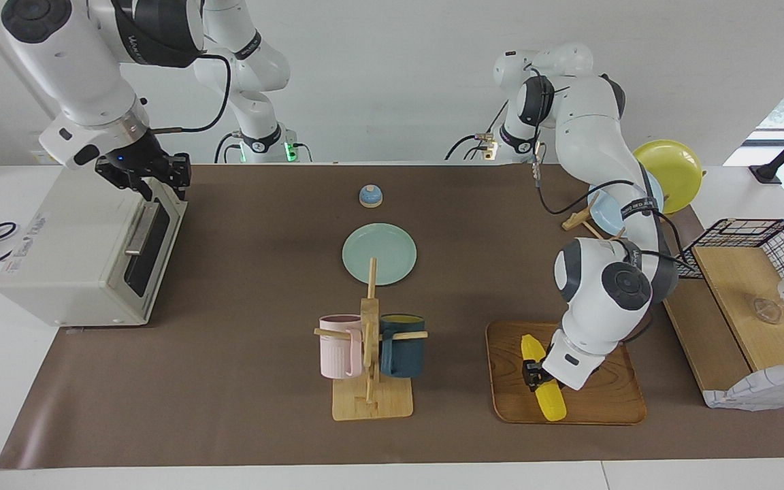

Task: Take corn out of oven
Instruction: 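Carry the corn with the left gripper onto the wooden tray, then open the left gripper to release the corn on the tray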

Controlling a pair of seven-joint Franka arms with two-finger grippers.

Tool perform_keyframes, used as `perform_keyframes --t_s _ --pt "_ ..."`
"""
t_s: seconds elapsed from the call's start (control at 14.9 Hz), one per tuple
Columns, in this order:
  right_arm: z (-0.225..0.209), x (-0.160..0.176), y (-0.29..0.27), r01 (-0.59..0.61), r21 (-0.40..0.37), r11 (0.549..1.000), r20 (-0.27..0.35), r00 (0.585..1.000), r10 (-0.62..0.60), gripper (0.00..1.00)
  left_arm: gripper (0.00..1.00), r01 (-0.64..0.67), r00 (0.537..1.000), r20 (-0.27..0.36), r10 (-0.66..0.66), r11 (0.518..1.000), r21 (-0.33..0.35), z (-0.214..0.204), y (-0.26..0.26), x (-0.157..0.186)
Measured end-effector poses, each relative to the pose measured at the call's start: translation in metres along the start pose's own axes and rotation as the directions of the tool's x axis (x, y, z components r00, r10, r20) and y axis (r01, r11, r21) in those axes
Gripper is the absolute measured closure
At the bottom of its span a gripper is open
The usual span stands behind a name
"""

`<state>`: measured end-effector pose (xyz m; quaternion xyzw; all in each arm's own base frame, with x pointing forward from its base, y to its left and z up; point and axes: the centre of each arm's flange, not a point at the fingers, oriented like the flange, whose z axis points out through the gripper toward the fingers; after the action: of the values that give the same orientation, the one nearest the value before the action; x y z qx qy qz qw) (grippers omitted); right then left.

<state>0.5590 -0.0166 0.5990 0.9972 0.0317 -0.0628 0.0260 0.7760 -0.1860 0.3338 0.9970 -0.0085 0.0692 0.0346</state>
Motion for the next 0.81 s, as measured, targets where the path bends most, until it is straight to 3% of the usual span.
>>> perform_keyframes --t_s 0.13,0.2,0.34,0.4,0.54,0.81 --pt "-0.01 -0.001 0.001 -0.003 0.004 1.0 -0.019 1.0 0.003 0.01 0.46 -0.001 1.0 -0.003 0.001 1.0 0.002 0.0 -0.002 0.001" --pt "-0.014 -0.002 0.001 -0.004 0.007 1.0 -0.022 1.0 0.004 0.0 0.46 -0.003 1.0 -0.002 0.003 1.0 0.003 0.0 -0.002 0.001" --pt "-0.015 -0.002 -0.001 0.0 0.009 1.0 -0.02 1.0 0.0 0.0 0.33 -0.005 1.0 0.002 0.005 1.0 0.006 0.0 -0.004 0.001" --pt "-0.015 -0.002 -0.002 0.002 0.01 1.0 -0.02 1.0 -0.001 0.0 0.18 -0.006 1.0 0.006 0.006 1.0 0.008 0.001 -0.005 0.0" --pt "-0.016 -0.003 -0.006 0.009 0.009 1.0 -0.023 1.0 -0.009 0.0 0.0 -0.008 1.0 0.025 0.008 1.0 0.011 0.001 -0.006 -0.001" --pt "-0.019 -0.022 -0.008 0.01 0.005 1.0 -0.041 0.999 -0.009 0.0 0.0 -0.004 1.0 0.031 0.004 1.0 0.013 -0.047 -0.012 -0.002"
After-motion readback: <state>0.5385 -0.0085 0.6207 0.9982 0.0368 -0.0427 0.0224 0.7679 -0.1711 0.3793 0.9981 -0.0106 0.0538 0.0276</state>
